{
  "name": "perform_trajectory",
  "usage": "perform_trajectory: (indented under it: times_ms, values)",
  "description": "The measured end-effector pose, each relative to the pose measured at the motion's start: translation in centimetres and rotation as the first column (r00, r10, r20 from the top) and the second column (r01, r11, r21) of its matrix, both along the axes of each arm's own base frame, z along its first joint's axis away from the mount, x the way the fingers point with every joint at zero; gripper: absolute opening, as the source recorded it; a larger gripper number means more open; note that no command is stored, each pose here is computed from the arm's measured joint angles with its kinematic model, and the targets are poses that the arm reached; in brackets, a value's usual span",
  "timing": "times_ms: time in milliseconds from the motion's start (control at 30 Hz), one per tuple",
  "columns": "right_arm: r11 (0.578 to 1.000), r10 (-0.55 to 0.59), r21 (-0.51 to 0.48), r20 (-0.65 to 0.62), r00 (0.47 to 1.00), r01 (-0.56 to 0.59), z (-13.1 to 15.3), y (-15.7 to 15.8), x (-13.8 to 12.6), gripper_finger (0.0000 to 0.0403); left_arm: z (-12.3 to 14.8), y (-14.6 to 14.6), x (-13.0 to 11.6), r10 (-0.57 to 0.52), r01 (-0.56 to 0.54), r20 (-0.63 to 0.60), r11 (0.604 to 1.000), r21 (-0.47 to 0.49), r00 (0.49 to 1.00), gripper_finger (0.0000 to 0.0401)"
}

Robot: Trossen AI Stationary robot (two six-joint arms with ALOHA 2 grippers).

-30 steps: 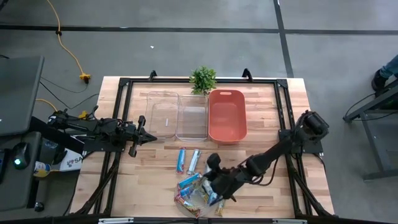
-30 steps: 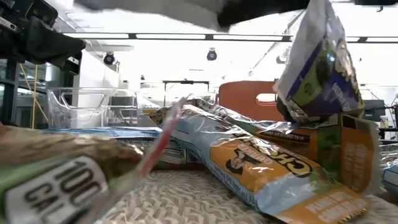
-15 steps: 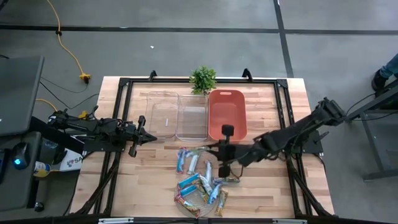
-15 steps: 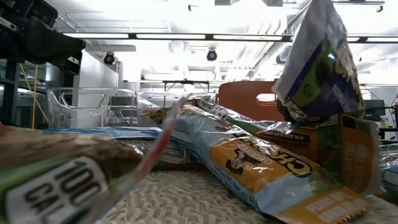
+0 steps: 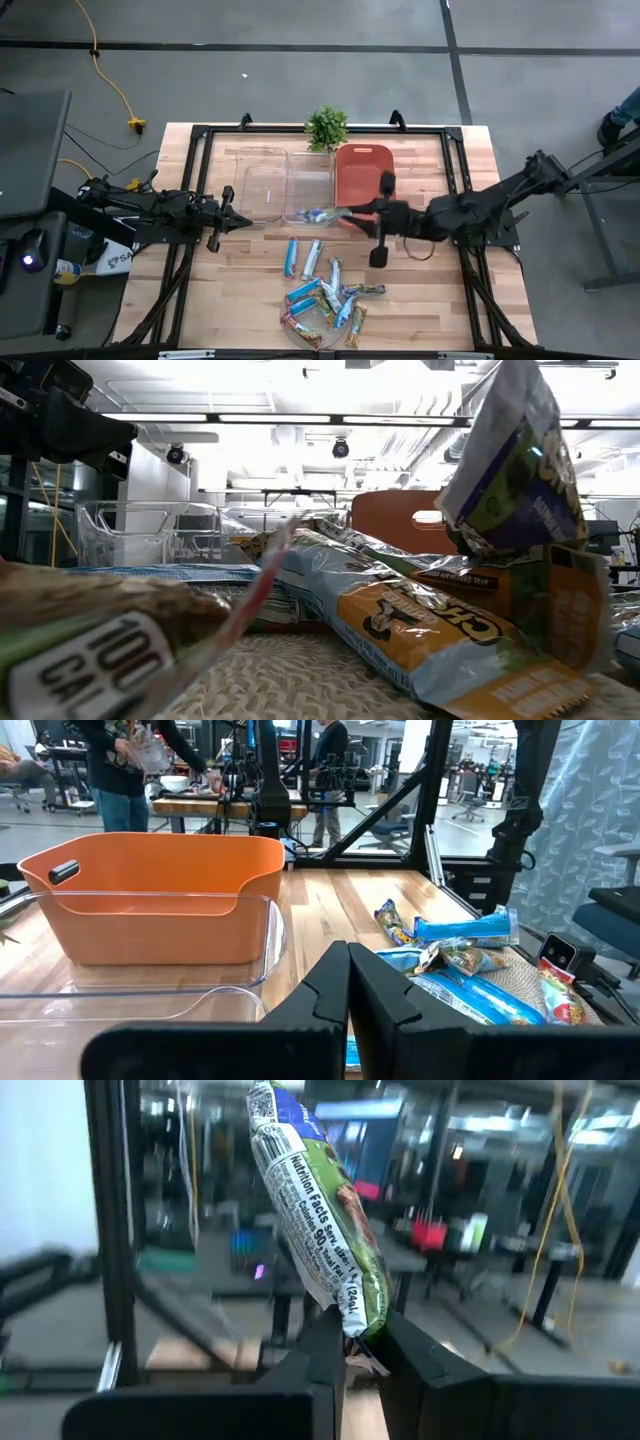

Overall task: Pick and place Granola Bars by type
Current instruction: Put the right green granola bar into the orange bin

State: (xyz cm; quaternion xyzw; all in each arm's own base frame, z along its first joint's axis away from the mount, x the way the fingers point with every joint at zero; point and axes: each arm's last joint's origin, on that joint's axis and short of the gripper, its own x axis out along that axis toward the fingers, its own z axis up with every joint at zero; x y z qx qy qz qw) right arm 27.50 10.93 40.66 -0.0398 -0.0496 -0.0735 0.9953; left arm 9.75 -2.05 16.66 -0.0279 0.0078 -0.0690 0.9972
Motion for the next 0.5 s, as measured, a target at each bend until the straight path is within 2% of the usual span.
perform_trajectory:
  times_ms: [133,267,400,500]
  values:
    - [0.996,-0.084,-0.028,0.078,0.993,0.087,1.8,-0.5,-0.5,0.0032,0.0,0.0,0.0,0.0,0.0,0.0,1.0,0.0,1.0,0.0001]
    - [0.971,-0.212,-0.096,0.058,0.976,0.217,4.2,-1.4,-0.6,0.0038,0.0,0.0,0.0,0.0,0.0,0.0,1.0,0.0,1.0,0.0001]
    - [0.906,-0.395,-0.164,-0.007,0.918,0.389,6.5,-2.8,-0.7,0.0038,0.0,0.0,0.0,0.0,0.0,0.0,1.0,0.0,1.0,0.0001]
    - [0.822,-0.553,-0.206,-0.072,0.83,0.53,7.8,-4.0,-1.0,0.0039,0.0,0.0,0.0,0.0,0.0,0.0,1.0,0.0,1.0,0.0001]
